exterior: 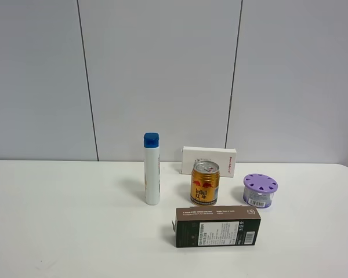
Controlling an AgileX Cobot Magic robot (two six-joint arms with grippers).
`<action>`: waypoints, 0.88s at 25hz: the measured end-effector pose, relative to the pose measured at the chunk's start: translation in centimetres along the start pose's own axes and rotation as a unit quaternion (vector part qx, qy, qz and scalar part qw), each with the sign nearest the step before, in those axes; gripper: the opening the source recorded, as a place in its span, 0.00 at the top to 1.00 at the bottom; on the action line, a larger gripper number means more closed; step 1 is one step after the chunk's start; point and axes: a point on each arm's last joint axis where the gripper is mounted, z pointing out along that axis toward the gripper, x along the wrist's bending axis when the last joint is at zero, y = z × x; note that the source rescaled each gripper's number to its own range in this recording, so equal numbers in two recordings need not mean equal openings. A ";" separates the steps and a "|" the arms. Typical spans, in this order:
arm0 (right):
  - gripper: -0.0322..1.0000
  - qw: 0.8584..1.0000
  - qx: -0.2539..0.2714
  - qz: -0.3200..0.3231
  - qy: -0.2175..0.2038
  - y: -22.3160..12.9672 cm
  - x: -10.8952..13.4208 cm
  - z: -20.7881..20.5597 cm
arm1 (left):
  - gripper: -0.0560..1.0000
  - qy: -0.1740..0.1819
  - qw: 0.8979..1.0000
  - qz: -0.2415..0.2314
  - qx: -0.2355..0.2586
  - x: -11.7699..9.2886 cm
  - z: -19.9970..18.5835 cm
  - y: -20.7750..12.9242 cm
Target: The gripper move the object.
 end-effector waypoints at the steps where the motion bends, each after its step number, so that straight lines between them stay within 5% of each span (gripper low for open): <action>1: 0.01 1.000 -0.001 0.001 -0.001 0.0 0.0 0.0 | 0.00 0.000 1.000 0.000 0.000 0.0 0.0 0.0; 22: 0.01 1.000 -0.016 0.005 -0.010 -0.3 -0.2 -0.4 | 0.00 0.000 1.000 0.000 0.000 0.0 0.0 0.0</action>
